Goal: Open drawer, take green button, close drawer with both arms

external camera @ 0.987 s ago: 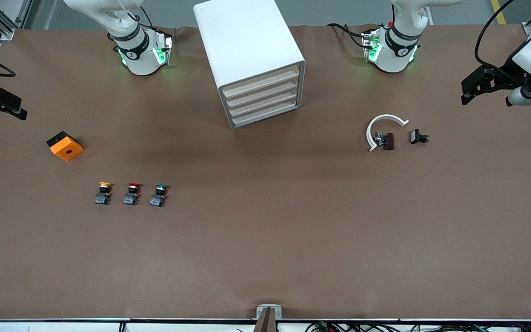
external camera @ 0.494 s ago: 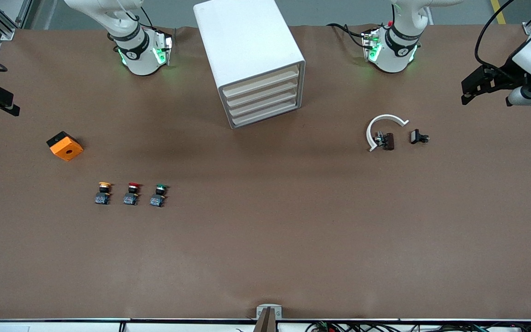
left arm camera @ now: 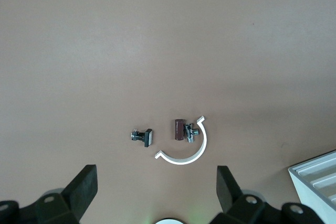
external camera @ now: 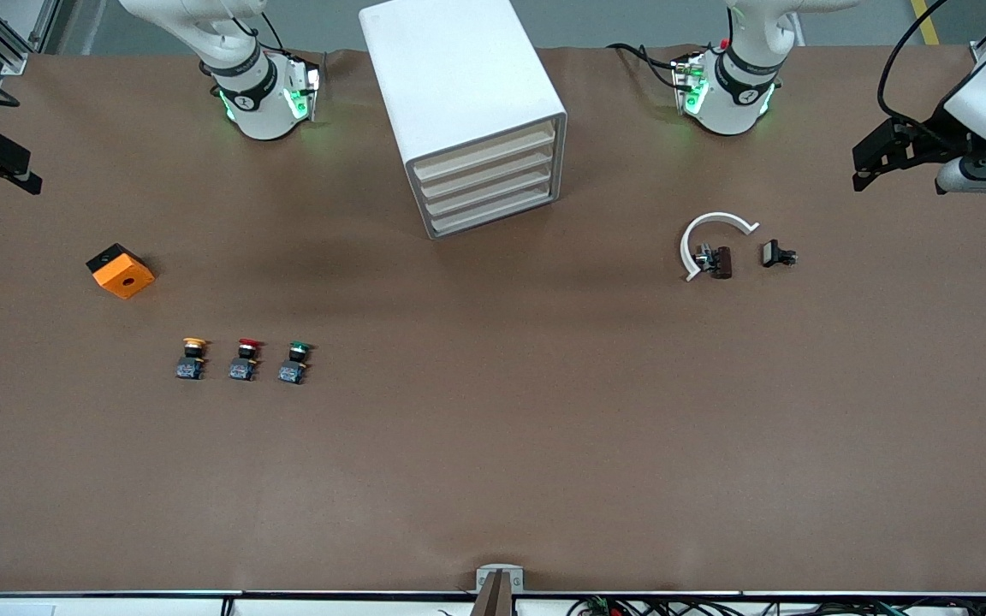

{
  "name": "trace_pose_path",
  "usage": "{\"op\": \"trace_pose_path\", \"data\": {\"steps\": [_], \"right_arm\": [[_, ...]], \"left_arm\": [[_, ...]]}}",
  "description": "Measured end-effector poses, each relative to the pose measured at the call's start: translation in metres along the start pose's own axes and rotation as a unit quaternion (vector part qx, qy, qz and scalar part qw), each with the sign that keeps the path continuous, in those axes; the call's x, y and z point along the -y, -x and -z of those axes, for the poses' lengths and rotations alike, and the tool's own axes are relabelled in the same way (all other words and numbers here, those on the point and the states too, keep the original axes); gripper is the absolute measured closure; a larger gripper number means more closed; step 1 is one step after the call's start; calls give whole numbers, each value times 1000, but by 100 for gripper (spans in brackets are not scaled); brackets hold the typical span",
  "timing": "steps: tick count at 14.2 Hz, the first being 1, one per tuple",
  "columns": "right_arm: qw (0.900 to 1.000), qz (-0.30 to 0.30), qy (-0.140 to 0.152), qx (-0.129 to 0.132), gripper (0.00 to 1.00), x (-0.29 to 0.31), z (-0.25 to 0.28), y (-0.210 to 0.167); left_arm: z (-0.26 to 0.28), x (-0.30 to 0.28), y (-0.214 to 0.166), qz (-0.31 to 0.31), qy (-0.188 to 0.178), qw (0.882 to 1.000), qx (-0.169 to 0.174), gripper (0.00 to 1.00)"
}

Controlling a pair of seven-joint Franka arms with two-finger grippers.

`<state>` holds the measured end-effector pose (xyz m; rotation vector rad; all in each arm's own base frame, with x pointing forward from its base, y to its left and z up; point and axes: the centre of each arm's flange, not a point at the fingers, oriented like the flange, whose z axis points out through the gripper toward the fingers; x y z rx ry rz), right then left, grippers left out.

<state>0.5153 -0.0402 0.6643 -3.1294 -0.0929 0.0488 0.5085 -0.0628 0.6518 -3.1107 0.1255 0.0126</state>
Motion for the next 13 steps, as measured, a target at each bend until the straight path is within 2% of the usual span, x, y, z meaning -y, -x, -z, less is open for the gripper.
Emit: {"op": "trace_pose_path", "data": {"steps": [5,9,13], "right_arm": [[1000,2,0,-8,0,3,3,8],[1000,-7,1,-14,0,-6,8,11],[1000,-12,0,-16,0,-8,10,13]], "left_arm": [[0,0,-3,0,0,1000,0,0],[21,4,2,3,1,1000,-4,0],[13,3,-4,2,2,1000,8,0]]}}
